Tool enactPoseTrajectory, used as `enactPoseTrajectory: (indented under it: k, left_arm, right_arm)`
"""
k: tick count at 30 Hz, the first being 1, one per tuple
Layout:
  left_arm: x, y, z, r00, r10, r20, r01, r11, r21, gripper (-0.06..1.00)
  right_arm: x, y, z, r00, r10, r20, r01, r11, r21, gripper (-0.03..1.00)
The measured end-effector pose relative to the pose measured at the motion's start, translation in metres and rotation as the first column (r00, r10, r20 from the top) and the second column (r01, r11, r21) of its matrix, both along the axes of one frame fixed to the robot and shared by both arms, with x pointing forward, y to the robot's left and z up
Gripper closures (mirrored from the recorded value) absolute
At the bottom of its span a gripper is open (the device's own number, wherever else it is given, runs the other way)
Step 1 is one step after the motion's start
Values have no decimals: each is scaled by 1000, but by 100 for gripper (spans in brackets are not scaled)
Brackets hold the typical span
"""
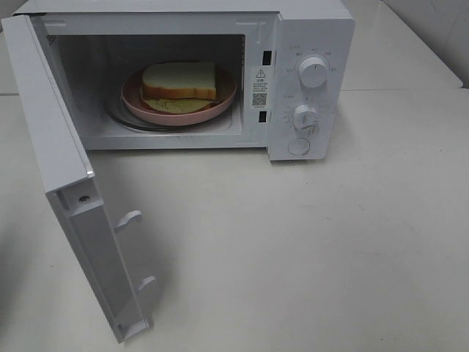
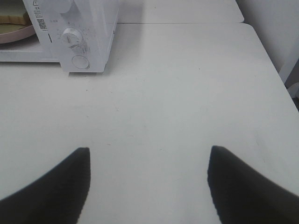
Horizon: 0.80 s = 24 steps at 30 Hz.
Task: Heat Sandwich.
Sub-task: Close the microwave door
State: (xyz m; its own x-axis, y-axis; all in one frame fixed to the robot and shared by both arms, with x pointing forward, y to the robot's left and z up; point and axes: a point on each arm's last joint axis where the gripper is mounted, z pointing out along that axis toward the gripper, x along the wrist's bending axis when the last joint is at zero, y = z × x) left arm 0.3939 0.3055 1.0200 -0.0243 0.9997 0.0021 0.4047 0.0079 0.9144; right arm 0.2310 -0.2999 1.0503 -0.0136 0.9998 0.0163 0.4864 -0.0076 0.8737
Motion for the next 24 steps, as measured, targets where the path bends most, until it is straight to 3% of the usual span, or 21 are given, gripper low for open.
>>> enactPoseTrajectory:
  k: [8,13,19,24]
  left_arm:
    - [27,1,-28,1000,2,-14,-2,1000,10,94]
    - [48,1,-40,999,-12,39,11,999,32,94]
    - [71,-5,-54,983,-114,144,103,991,86,94]
    - [80,-14,-64,961,-203,189,192,979,73,94]
  right_arm:
    - [0,0,0,1000,0,0,0,1000,0,28]
    - [0,0,0,1000,0,0,0,1000,0,29]
    - [0,0,0,1000,0,0,0,1000,0,30]
    - [0,0,0,1000,0,0,0,1000,0,30]
